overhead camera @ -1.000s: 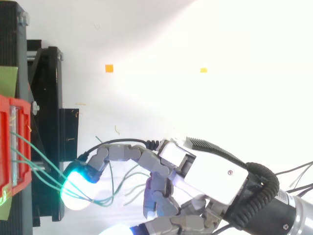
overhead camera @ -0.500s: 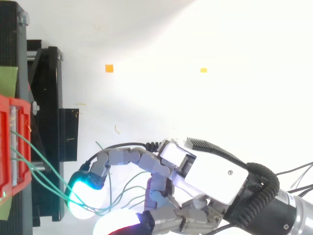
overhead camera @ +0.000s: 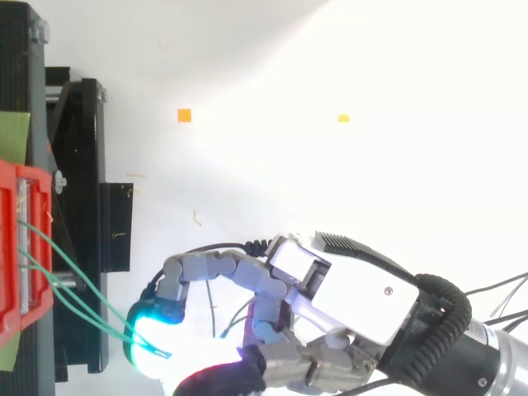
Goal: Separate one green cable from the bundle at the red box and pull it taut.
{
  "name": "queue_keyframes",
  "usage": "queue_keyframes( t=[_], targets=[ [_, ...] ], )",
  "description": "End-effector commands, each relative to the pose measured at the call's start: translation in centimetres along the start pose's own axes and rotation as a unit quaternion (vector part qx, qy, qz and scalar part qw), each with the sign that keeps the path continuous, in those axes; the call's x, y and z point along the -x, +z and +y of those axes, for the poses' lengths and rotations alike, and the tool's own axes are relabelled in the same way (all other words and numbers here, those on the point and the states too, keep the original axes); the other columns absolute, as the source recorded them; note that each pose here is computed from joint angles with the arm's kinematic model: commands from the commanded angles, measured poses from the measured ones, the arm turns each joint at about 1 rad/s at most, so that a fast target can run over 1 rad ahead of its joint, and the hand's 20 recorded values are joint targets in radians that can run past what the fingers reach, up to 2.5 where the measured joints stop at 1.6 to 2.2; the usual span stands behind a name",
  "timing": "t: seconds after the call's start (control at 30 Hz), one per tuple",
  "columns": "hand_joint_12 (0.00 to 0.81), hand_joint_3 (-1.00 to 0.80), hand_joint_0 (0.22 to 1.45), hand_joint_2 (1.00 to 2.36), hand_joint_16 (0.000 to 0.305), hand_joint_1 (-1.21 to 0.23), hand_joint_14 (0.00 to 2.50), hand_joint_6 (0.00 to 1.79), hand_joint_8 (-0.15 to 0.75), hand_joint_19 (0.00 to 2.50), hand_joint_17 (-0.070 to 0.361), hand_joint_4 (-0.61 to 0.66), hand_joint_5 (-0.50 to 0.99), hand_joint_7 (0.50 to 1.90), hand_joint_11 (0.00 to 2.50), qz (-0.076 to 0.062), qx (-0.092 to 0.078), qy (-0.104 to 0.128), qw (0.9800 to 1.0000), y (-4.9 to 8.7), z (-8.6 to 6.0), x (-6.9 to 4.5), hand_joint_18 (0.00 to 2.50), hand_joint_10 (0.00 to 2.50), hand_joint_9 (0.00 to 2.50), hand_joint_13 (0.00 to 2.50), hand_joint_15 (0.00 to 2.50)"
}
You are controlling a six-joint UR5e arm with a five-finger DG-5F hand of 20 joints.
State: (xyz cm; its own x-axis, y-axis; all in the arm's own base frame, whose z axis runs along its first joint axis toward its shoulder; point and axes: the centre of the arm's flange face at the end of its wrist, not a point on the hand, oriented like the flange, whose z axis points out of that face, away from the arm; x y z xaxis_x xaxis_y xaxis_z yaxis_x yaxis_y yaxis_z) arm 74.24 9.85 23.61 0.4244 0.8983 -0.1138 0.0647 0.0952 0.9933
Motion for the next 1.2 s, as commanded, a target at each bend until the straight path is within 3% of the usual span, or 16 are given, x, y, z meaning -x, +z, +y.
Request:
queue_keyframes(
  t=[0.0,0.43,0.87,1.17],
  targets=[
    [0.387,-0.50,0.41,1.00,0.072,-0.23,0.03,0.50,0.004,0.38,0.162,0.02,0.14,1.33,0.79,0.000,-0.001,0.000,1.0000,-0.02,-0.11,0.01,2.50,2.50,2.50,2.50,1.46],
    [0.331,-0.50,0.54,1.00,0.063,-0.56,0.03,0.50,-0.017,0.55,0.141,-0.01,0.14,1.34,0.61,-0.001,-0.002,-0.002,1.0000,-0.05,-0.14,0.08,2.50,2.50,2.50,2.50,1.57],
    [0.331,-0.50,0.66,1.00,0.060,-0.66,0.02,0.50,-0.027,0.59,0.134,-0.02,0.14,1.35,0.55,-0.002,-0.005,-0.004,1.0000,-0.11,-0.21,0.15,2.50,2.50,2.50,2.50,1.62],
    [0.336,-0.29,0.68,1.01,0.063,-0.76,0.02,0.50,-0.025,0.54,0.141,-0.03,0.15,1.34,0.57,-0.002,-0.006,-0.005,1.0000,-0.12,-0.22,0.17,2.50,2.50,2.50,2.50,1.61]
  ],
)
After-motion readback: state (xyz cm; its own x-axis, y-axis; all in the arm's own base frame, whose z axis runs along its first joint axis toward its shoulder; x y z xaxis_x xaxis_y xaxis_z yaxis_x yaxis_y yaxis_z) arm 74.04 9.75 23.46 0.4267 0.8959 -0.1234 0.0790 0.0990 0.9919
